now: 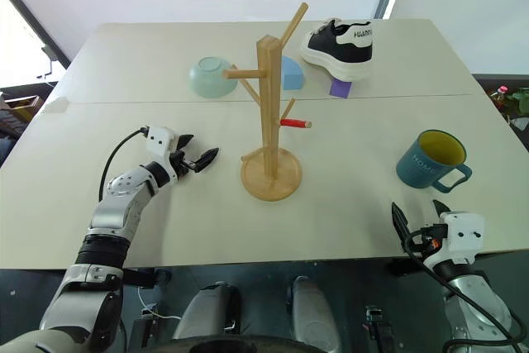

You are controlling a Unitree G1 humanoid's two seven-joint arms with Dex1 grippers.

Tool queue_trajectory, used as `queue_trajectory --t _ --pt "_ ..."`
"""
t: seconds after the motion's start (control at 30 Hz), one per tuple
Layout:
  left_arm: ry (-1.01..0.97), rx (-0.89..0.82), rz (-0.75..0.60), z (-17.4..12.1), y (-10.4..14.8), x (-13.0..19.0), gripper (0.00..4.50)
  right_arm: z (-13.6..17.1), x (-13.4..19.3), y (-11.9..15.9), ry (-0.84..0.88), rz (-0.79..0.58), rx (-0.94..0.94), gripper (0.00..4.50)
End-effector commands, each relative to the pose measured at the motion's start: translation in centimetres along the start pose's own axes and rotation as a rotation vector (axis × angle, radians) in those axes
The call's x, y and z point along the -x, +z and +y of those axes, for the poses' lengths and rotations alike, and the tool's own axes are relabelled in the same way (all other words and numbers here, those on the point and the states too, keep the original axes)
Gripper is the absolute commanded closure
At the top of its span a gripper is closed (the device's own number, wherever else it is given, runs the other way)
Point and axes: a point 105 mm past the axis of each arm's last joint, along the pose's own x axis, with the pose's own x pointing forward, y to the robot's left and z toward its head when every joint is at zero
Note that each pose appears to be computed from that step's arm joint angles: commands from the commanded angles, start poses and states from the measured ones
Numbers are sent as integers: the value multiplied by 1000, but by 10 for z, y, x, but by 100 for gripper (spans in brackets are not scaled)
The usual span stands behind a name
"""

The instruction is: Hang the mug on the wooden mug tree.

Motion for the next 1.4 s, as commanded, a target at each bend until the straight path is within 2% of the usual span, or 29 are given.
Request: queue_trajectory --t 0.03,0.33,0.5,0.7,0.83,0.9,1.07,1.23,1.4 --pt "11 -11 -48 4 15 -2 0 -1 0 7 3 -23 20 6" --pt "31 -17 -44 8 16 1 0 -2 2 4 -3 -13 18 6" --pt "-47 -5 -67 -2 17 14 0 -6 5 2 -26 -9 24 6" --pt "-261 5 -75 -34 15 39 0 -10 3 1 -49 -4 10 6" --pt "-464 -20 -48 -68 12 56 0 -15 6 2 -74 -8 12 6" --pt "-605 -33 -48 -93 15 65 0 -24 9 3 -128 -21 13 6" --pt "-832 -14 -65 -130 30 80 0 -51 8 9 -278 -48 45 6" --pt "-918 -26 -86 -149 38 82 0 -72 0 17 -389 -87 63 6" --pt "-909 -27 -98 -149 34 78 0 -80 -8 23 -423 -113 59 6"
